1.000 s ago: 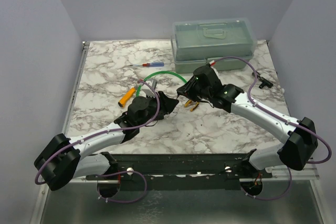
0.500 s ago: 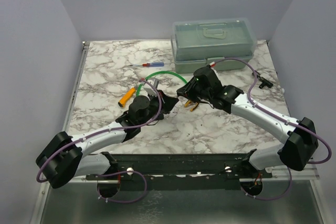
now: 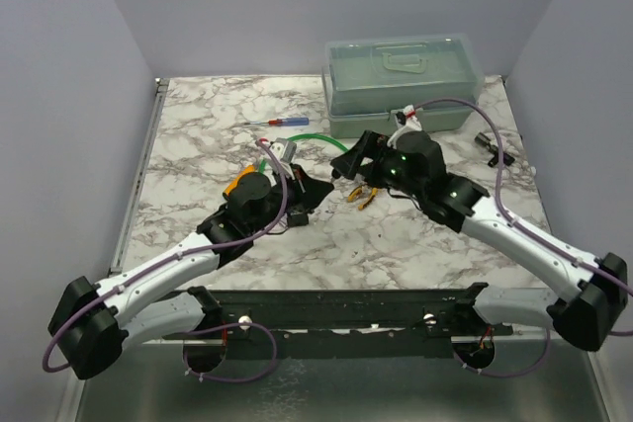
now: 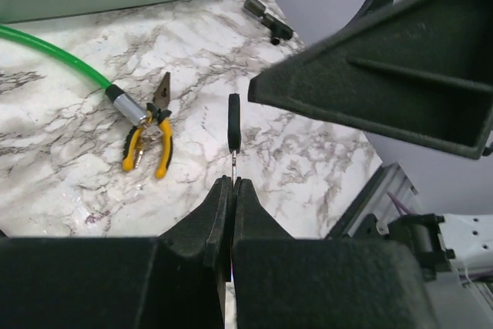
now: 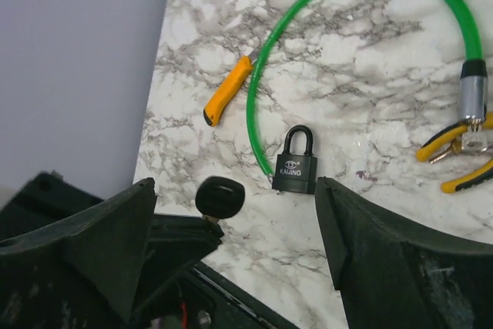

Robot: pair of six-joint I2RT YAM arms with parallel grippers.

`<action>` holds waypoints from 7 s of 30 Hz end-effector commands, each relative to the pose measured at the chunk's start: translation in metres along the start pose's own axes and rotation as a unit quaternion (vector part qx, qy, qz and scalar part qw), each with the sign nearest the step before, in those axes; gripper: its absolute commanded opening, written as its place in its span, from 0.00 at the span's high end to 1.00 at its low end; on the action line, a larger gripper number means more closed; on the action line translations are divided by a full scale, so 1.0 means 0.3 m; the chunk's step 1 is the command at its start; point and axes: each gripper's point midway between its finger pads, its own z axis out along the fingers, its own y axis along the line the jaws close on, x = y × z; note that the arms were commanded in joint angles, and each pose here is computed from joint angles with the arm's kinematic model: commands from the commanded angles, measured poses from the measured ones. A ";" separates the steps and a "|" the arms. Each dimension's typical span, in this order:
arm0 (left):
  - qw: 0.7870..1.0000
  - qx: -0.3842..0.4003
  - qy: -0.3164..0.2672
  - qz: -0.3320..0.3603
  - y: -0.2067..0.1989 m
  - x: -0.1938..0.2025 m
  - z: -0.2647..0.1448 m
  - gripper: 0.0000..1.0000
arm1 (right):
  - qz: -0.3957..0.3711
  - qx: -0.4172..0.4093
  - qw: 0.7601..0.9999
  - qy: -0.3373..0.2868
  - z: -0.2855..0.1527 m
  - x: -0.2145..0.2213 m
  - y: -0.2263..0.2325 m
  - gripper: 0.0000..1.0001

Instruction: Unlock with the key

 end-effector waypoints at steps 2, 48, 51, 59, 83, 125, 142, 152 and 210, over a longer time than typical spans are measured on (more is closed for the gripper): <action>0.996 0.028 0.085 0.019 -0.095 0.001 -0.104 1.00 | -0.187 -0.183 0.960 -0.099 -0.184 -0.075 0.138 0.13; 0.923 0.285 0.228 0.118 -0.434 -0.018 -0.422 1.00 | -0.329 -0.518 0.783 0.104 -0.559 0.235 0.325 0.46; 0.924 0.284 0.227 0.119 -0.431 -0.017 -0.417 1.00 | -0.325 -0.518 0.783 0.113 -0.550 0.245 0.322 0.50; 0.925 0.286 0.216 0.123 -0.433 -0.024 -0.409 1.00 | -0.318 -0.519 0.784 0.125 -0.534 0.259 0.316 0.58; 0.927 0.284 0.211 0.122 -0.424 -0.018 -0.396 1.00 | -0.312 -0.522 0.782 0.140 -0.520 0.274 0.310 0.85; 0.927 0.275 0.221 0.128 -0.398 0.009 -0.401 1.00 | -0.317 -0.523 0.778 0.146 -0.530 0.272 0.316 0.77; 0.932 0.256 0.224 0.127 -0.368 0.025 -0.371 0.47 | -0.310 -0.510 0.791 0.135 -0.499 0.277 0.296 1.00; 0.969 0.128 0.170 0.124 -0.243 -0.024 -0.329 0.01 | -0.281 -0.342 0.896 0.046 -0.350 0.206 0.137 1.00; 0.819 -0.461 0.341 -0.020 0.616 0.447 -0.034 0.31 | -0.200 -0.058 0.977 -0.040 -0.259 0.118 -0.228 1.00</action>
